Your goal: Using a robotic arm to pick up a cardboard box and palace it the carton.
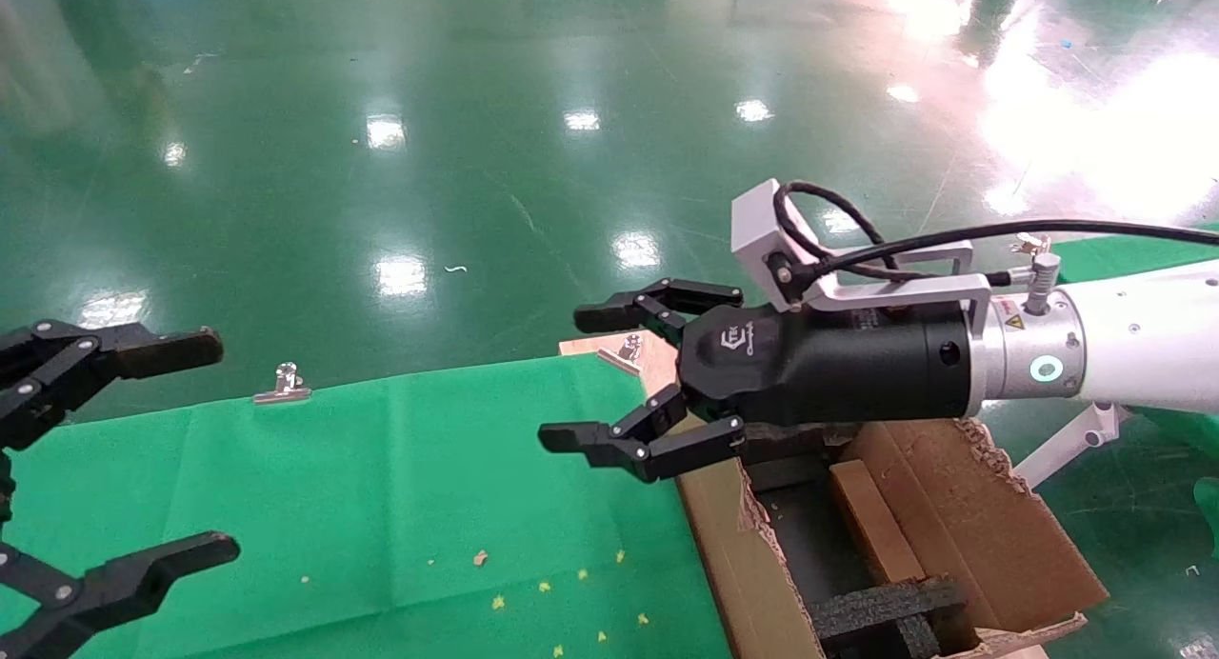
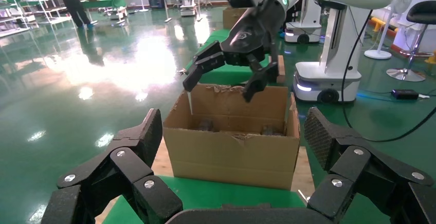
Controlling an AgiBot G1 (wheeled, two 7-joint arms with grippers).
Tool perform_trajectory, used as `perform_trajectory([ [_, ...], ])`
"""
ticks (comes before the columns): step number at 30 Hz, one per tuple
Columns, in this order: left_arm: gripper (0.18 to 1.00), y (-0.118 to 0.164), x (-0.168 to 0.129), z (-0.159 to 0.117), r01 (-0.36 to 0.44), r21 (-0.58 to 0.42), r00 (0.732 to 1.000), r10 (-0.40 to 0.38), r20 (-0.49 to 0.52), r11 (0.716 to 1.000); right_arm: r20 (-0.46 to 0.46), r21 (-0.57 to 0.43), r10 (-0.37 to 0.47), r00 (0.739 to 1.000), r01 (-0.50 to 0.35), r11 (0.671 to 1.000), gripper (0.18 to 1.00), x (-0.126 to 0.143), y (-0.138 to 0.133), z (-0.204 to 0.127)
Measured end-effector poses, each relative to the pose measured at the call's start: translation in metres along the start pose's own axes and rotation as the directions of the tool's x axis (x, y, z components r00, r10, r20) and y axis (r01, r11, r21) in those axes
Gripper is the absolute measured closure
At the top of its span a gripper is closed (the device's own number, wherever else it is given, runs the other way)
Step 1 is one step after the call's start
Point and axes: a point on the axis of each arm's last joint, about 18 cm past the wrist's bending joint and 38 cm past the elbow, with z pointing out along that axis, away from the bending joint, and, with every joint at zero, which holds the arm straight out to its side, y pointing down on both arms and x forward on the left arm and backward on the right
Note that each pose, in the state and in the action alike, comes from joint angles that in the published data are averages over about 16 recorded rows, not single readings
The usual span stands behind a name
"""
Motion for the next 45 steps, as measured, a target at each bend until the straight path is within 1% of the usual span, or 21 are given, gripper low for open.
perform_trajectory([
  [13, 0.184, 0.0, 0.0, 0.0, 0.0, 0.0, 1.0, 0.0, 0.0, 1.0, 0.076, 0.112, -0.085, 0.993, 0.076, 0.991, 0.178, -0.025, -0.009, -0.001],
  [28, 0.184, 0.0, 0.0, 0.0, 0.0, 0.0, 1.0, 0.0, 0.0, 1.0, 0.113, 0.217, -0.177, 0.978, 0.15, 0.965, 0.178, -0.048, -0.012, -0.009],
  [35, 0.184, 0.0, 0.0, 0.0, 0.0, 0.0, 1.0, 0.0, 0.001, 1.0, 0.117, 0.239, -0.197, 0.973, 0.165, 0.957, 0.178, -0.053, -0.013, -0.012],
  [45, 0.184, 0.0, 0.0, 0.0, 0.0, 0.0, 1.0, 0.0, 0.001, 1.0, 0.117, 0.238, -0.195, 0.974, 0.163, 0.958, 0.178, -0.053, -0.013, -0.012],
])
